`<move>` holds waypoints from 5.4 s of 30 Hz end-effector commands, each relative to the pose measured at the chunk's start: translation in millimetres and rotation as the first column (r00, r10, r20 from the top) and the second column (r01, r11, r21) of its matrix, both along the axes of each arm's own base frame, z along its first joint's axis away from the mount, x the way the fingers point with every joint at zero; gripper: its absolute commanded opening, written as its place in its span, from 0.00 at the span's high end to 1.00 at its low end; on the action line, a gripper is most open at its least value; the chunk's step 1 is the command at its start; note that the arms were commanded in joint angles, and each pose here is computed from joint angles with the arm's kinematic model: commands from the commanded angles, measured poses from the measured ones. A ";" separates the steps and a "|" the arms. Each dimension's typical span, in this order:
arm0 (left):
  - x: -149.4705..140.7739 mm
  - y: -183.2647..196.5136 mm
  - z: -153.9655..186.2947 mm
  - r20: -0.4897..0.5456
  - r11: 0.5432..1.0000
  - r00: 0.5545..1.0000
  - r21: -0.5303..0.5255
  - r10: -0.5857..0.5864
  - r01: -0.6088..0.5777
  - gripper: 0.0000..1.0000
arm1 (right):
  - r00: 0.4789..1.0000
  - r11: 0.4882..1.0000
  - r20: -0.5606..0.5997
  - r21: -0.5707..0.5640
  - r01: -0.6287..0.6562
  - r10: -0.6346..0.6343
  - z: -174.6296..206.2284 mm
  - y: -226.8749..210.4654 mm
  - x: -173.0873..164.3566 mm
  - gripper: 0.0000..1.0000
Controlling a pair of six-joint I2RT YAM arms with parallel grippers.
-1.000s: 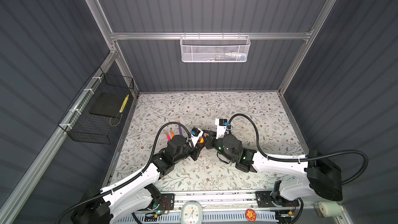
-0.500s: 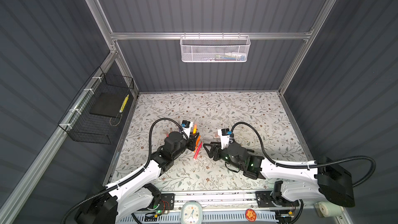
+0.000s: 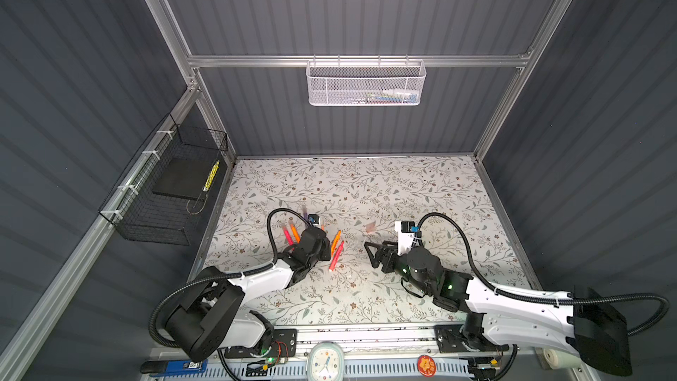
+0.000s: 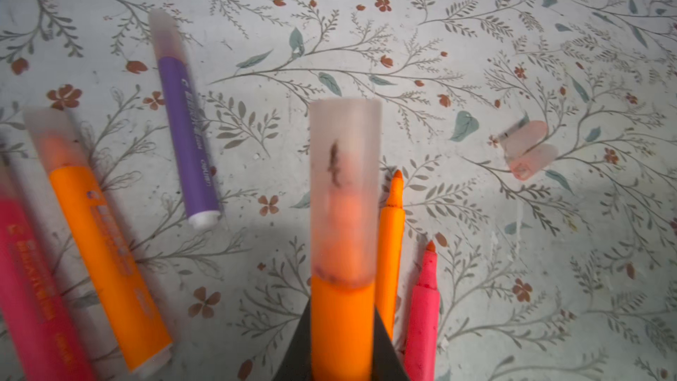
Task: Insert pens into pen caps
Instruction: Place the pen at the center of the table, then pick up a pen from the center of the table.
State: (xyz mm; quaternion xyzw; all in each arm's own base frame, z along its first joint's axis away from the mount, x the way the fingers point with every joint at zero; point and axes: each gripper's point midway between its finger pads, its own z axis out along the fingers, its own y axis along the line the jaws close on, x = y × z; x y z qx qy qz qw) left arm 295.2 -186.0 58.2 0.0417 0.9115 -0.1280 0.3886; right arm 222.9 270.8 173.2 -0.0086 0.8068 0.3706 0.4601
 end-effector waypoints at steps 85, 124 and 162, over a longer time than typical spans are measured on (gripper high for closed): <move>-10.5 -29.5 -44.8 -0.170 0.965 0.981 0.229 -0.091 0.129 0.59 | 0.983 0.983 -0.037 -0.029 0.180 -0.181 -15.7 -66.4 16.0 0.06; -46.9 -65.2 81.8 0.213 0.917 0.910 -0.107 -0.356 0.384 1.00 | 0.999 0.988 0.005 0.145 -0.054 0.053 17.3 29.4 14.4 0.13; -85.9 -91.3 102.1 0.306 0.778 0.799 -0.221 -0.517 0.588 1.00 | 0.999 0.990 -0.036 0.140 -0.017 0.022 11.2 74.3 41.5 0.72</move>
